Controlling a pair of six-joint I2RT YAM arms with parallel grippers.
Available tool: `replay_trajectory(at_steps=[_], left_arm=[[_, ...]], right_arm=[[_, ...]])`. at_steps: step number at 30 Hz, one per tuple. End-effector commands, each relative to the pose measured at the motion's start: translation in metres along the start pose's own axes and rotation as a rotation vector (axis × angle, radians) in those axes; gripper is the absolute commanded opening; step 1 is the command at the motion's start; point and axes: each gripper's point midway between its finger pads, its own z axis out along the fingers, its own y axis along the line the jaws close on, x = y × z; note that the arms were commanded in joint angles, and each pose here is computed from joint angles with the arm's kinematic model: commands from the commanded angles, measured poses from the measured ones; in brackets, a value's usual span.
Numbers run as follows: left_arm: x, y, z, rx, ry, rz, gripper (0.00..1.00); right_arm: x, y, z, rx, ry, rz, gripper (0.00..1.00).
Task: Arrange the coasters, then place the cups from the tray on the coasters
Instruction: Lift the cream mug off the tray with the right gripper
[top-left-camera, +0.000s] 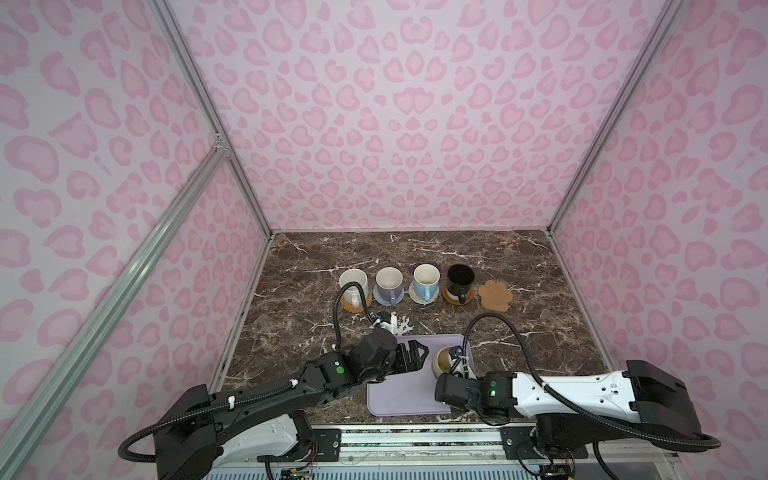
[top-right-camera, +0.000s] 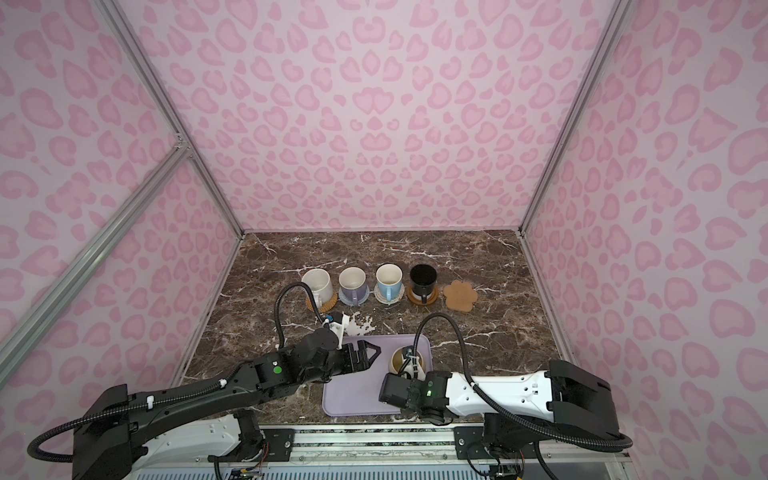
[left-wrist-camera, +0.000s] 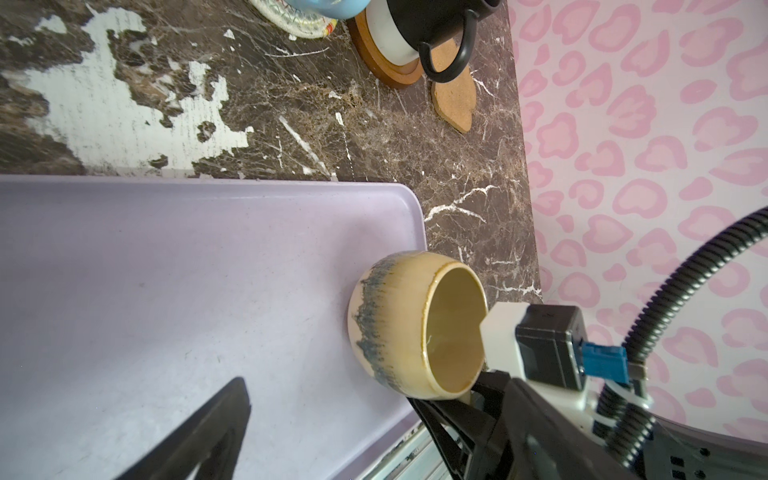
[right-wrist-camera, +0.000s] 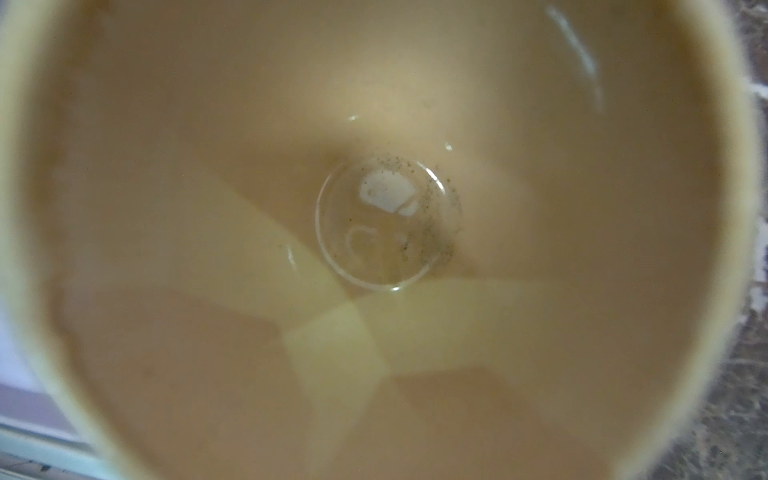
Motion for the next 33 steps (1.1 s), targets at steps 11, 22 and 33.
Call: replay_trajectory(at_steps=[11, 22, 33], left_arm=[[-0.007, -0.004, -0.001, 0.000, -0.026, 0.011, 0.97], [-0.015, -0.019, -0.005, 0.041, -0.050, 0.006, 0.97], [-0.020, -0.042, -0.002, 0.092, -0.028, 0.029, 0.97]], right_arm=[[-0.019, -0.010, -0.015, 0.008, -0.081, 0.011, 0.01], [-0.040, -0.031, -0.035, 0.021, -0.196, 0.044, 0.00], [-0.052, -0.050, -0.045, 0.009, -0.218, 0.065, 0.00]])
